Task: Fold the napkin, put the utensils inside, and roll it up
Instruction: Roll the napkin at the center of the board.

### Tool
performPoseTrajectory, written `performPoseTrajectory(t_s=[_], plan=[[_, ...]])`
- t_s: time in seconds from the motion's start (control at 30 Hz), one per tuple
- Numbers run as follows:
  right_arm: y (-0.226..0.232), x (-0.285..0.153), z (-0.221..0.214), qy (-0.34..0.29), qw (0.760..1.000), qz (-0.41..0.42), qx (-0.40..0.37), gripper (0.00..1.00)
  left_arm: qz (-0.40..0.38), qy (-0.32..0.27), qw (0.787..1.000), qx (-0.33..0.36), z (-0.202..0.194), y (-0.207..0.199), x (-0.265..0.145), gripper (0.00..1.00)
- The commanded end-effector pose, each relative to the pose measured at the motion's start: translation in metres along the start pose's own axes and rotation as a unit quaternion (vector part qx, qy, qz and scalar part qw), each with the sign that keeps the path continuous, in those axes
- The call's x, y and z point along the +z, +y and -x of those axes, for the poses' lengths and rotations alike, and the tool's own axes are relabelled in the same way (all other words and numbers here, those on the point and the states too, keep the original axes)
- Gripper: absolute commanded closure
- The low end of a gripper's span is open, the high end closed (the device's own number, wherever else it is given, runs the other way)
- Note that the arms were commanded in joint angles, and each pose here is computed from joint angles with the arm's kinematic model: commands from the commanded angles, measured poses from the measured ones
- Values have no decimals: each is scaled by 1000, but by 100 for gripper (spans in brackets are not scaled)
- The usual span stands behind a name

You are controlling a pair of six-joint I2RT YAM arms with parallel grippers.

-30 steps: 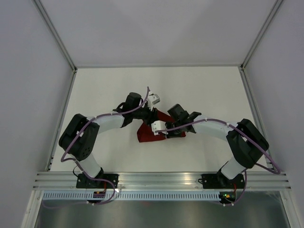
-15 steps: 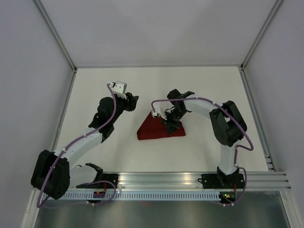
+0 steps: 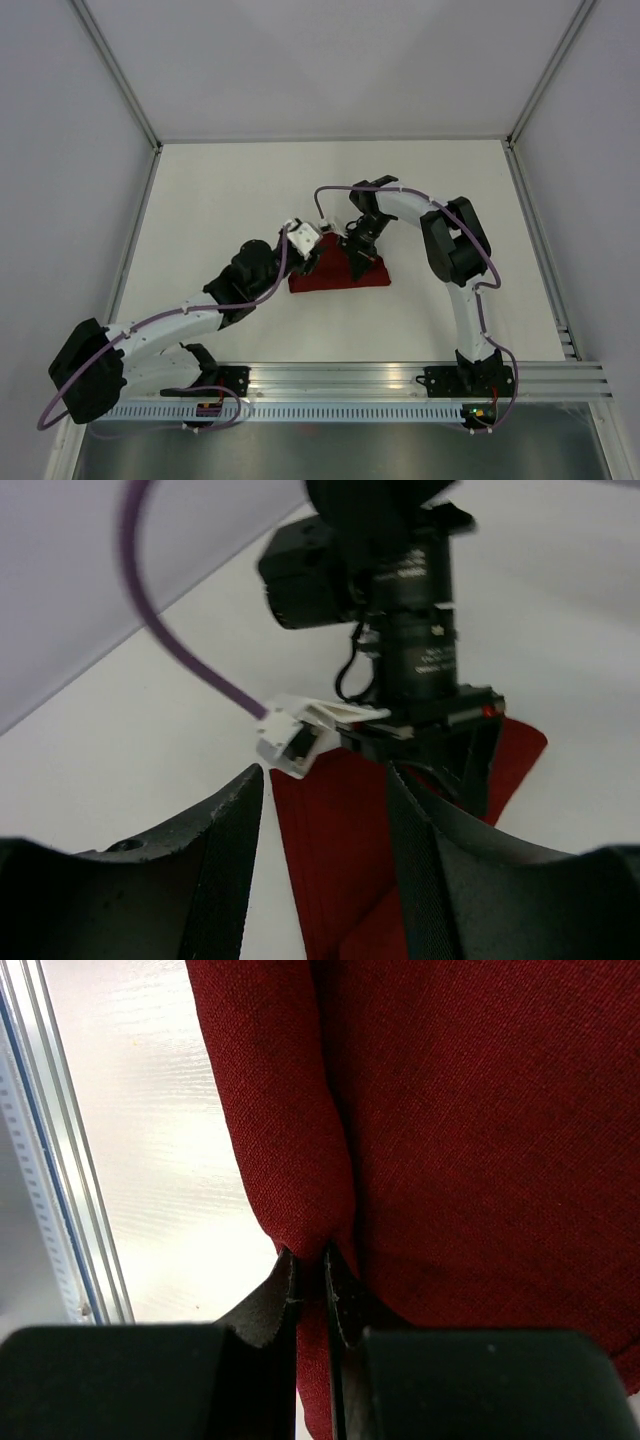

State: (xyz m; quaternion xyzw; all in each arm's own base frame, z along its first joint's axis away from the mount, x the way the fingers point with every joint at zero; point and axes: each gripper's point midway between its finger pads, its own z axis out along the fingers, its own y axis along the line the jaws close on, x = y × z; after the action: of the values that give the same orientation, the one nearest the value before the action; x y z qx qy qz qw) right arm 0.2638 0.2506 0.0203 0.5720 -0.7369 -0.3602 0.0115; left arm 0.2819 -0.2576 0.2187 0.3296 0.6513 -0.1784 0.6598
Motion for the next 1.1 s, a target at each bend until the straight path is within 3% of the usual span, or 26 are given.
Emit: performPoseTrajectory(t_s=[0.0,0.3,0.83,1.07], plan=[[-43,31,-60,127,991,-32,4,100,-51,36,992,110,-17,-32,5,42],[-50,34,-59,132,990,-32,20,99,-188,162,951,183,-104,-111,20,40],[-47,34,-57,126,991,-33,27,98,-194,203,943,181,-156,-119,37,41],[-44,34,-55,118,992,-32,28,96,-185,225,942,164,-175,-121,37,53]])
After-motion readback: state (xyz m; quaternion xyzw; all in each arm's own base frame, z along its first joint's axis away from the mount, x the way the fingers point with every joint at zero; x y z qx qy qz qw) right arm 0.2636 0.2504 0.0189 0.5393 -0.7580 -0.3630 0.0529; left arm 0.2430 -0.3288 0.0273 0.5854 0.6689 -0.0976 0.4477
